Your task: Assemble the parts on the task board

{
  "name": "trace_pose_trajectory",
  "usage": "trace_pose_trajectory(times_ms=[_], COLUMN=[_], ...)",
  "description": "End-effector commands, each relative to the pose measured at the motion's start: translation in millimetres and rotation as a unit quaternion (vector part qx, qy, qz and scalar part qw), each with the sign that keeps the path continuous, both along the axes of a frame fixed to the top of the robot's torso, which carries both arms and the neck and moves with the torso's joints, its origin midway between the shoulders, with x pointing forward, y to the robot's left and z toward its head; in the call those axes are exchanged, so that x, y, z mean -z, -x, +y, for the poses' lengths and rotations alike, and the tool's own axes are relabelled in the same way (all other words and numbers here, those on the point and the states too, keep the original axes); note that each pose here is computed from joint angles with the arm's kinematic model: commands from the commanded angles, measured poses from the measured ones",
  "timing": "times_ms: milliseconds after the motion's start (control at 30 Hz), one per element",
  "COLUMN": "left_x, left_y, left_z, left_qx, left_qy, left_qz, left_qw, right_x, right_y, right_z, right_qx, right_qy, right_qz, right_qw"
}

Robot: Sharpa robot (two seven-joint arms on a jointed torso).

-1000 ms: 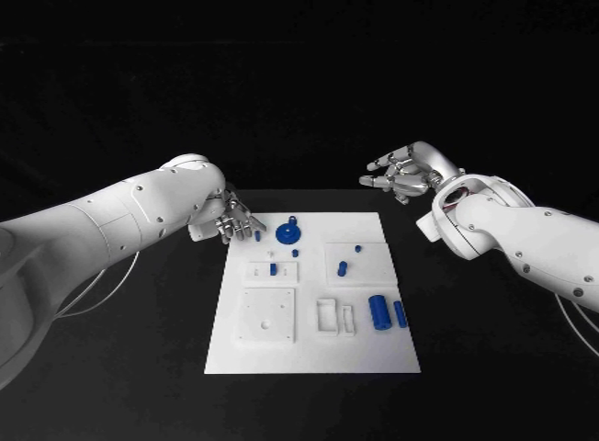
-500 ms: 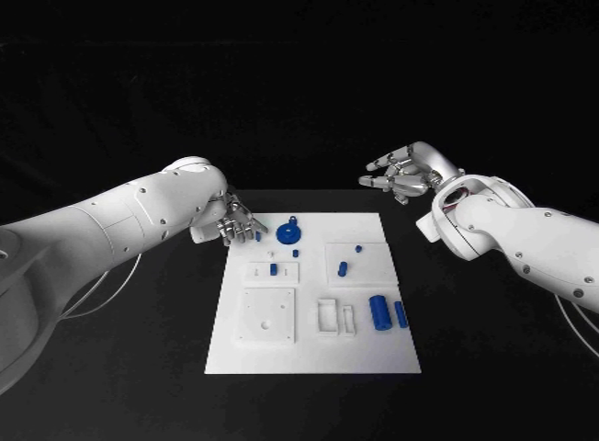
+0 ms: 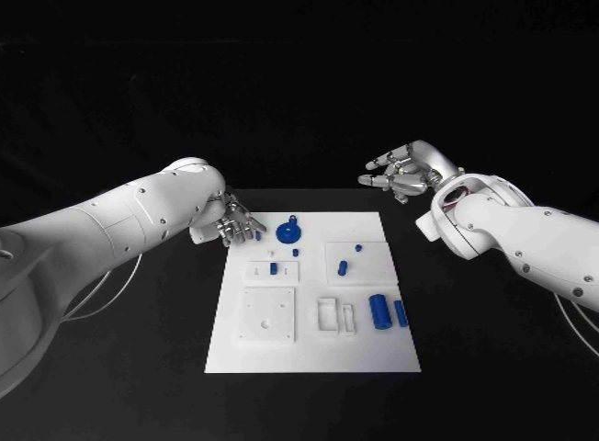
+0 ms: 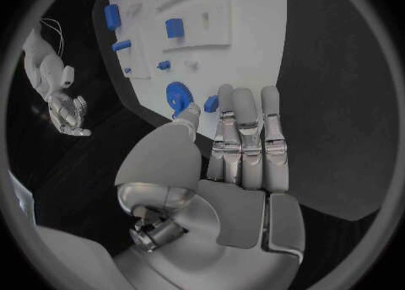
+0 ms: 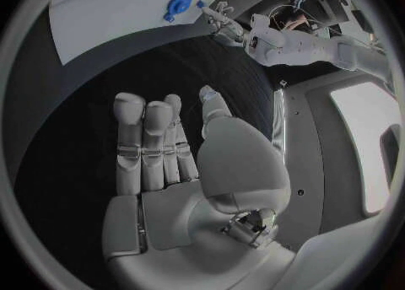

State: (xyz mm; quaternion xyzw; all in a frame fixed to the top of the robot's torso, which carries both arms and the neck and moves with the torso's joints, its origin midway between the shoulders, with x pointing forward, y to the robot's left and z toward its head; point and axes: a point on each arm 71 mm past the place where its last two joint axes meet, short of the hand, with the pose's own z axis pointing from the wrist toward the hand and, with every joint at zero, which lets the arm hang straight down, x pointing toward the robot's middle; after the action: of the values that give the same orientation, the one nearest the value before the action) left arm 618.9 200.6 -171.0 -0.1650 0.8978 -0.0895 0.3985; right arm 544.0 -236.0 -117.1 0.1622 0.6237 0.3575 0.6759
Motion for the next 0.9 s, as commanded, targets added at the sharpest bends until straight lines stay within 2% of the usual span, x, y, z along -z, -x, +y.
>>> trace_pose_trajectory(times_ms=[33, 900], left_x=[1.7, 4.7], left_y=[-0.3, -0.2], left_z=[-2.2, -3.5], left_qx=[0.000, 0.000], left_qy=[0.014, 0.025], left_qz=[-0.002, 0.000], left_qw=[1.000, 1.000], right_x=[-1.0, -0.4], right_y=[0.5, 0.1], right_z=[1.0, 1.4], right_qx=[-0.004, -0.004], right_qy=[0.002, 0.003], right_qz=[-0.006, -0.003], right_qw=[1.000, 1.000])
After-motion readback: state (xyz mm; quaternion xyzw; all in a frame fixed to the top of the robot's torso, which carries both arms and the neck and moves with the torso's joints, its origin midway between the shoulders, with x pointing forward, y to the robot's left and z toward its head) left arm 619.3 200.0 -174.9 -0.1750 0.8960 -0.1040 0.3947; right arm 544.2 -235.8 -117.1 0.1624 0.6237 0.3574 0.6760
